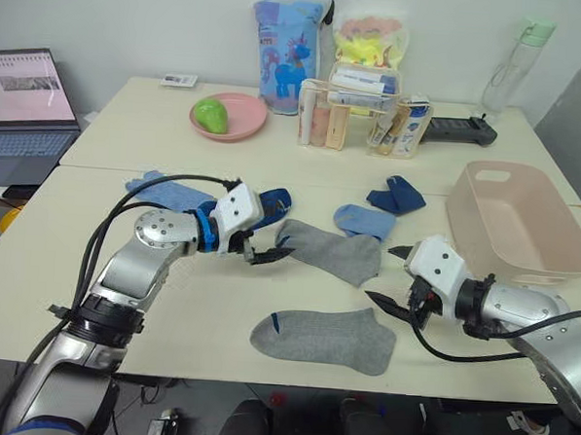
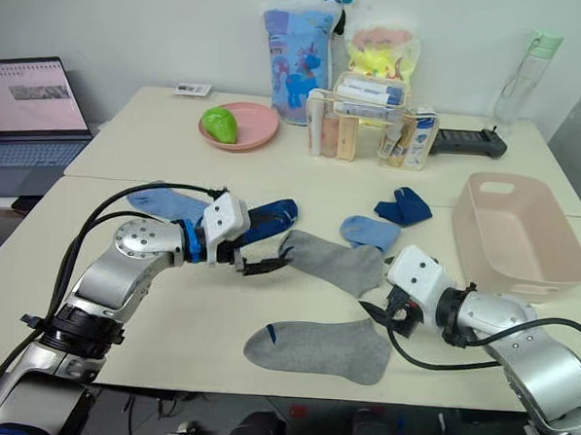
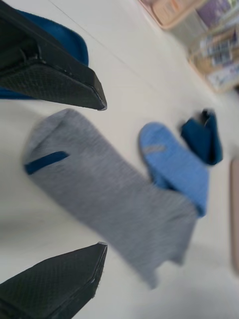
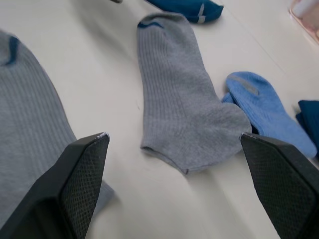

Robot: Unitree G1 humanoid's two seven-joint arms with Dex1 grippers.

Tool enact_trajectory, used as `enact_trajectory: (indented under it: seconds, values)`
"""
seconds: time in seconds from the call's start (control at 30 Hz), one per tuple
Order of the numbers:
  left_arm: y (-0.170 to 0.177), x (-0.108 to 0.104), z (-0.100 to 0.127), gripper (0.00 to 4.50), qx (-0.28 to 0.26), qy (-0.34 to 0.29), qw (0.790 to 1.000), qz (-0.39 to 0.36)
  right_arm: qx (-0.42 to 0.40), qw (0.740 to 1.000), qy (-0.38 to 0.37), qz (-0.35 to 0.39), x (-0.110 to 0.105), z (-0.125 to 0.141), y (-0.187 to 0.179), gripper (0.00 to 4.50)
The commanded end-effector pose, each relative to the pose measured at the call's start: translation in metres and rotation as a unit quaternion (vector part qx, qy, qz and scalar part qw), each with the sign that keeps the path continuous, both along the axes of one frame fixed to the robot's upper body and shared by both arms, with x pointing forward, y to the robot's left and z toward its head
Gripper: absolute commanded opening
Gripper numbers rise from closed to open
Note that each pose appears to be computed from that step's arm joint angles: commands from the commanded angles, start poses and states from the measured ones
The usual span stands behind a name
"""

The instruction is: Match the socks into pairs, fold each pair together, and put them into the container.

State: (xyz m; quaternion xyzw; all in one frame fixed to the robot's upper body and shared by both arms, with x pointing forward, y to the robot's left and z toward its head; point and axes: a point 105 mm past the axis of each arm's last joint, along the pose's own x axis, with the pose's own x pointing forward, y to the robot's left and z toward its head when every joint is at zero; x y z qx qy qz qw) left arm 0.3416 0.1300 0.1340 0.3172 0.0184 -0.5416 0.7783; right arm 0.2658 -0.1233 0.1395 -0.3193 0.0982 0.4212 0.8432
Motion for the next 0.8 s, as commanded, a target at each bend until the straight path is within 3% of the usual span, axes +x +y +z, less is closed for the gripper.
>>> enact_trajectory:
  seconds: [0.03, 0.2, 0.37, 0.7, 0.8]
  values:
    - [-0.001, 0.011, -0.01, 4.44, 0.049, -0.044, 0.997, -0.031, -0.015, 0.999, -0.032, 0.035, 0.004, -0.003, 0.011, 4.5]
    - [-0.006, 0.026, -0.025, 4.44, 0.075, -0.05, 0.995, -0.034, 0.011, 0.999, -0.013, 0.033, 0.016, -0.018, 0.02, 4.5]
    - [-0.008, 0.036, -0.035, 3.22, 0.106, -0.054, 0.992, -0.038, 0.003, 1.0, 0.011, 0.028, 0.027, -0.033, 0.019, 4.5]
    - [-0.008, 0.03, -0.046, 0.07, 0.129, -0.017, 0.988, -0.079, 0.025, 0.999, 0.019, 0.027, 0.041, -0.033, 0.025, 0.99]
    - [-0.006, 0.025, -0.044, 0.0, 0.127, 0.001, 0.987, -0.094, 0.033, 0.999, 0.02, 0.029, 0.042, -0.03, 0.026, 0.04]
